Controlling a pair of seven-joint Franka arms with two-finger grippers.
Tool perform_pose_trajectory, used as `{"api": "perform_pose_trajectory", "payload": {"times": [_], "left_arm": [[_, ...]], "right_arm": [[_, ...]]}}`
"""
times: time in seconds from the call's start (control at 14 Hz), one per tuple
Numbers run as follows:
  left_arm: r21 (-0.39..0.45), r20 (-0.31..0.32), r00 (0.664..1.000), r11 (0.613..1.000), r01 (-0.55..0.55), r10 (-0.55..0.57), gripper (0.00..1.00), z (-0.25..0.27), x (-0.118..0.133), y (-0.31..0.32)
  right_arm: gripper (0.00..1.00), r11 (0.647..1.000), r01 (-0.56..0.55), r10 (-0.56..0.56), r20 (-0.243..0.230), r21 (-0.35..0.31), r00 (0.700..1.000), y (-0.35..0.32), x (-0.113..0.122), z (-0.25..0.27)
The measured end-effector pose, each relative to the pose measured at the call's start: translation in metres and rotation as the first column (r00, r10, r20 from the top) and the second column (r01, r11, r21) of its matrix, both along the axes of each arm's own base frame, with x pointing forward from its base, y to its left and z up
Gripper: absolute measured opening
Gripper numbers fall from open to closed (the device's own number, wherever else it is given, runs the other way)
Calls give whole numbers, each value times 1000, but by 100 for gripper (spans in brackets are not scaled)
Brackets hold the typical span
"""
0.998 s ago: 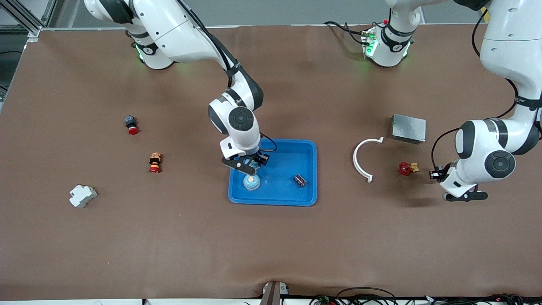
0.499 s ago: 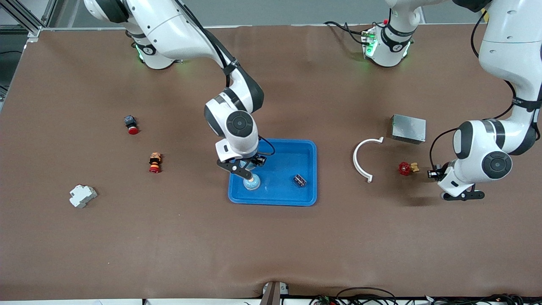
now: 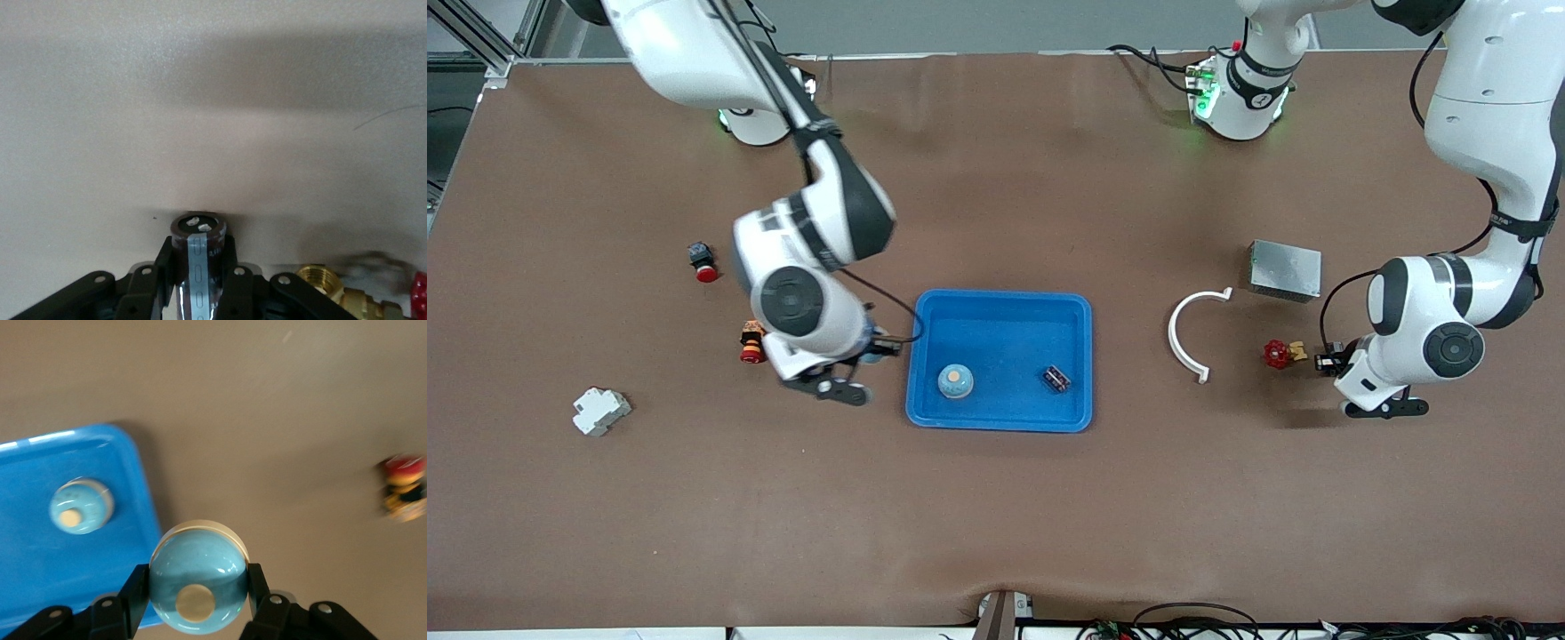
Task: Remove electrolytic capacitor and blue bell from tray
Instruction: 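Carry the bell toward the white block while the left gripper releases the capacitor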
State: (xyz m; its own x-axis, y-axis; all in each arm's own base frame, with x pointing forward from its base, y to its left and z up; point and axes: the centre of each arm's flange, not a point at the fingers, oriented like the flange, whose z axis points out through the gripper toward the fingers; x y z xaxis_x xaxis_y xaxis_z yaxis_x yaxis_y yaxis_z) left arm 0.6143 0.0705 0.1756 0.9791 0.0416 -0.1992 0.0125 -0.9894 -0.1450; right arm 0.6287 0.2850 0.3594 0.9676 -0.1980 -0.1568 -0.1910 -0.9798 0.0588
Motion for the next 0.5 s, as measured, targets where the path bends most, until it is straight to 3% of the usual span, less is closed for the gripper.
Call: {"api": "perform_pose_trajectory", "payload": {"times": [0.14, 0.36, 0.5], "left_arm": [[0, 0, 1000, 1000, 0, 0, 30, 0, 0, 0], [-3, 5, 1000, 1000, 4, -3, 39, -3, 1, -1], [-5, 13, 1000, 1000, 3, -3, 59, 3, 4, -3]], "right_arm": [[64, 996, -90, 91, 12, -19, 996, -53, 12, 14], [64, 984, -177, 177, -2, -14, 984, -121, 21, 13], [64, 973, -229, 229, 12, 3, 973, -165, 28, 6]]}}
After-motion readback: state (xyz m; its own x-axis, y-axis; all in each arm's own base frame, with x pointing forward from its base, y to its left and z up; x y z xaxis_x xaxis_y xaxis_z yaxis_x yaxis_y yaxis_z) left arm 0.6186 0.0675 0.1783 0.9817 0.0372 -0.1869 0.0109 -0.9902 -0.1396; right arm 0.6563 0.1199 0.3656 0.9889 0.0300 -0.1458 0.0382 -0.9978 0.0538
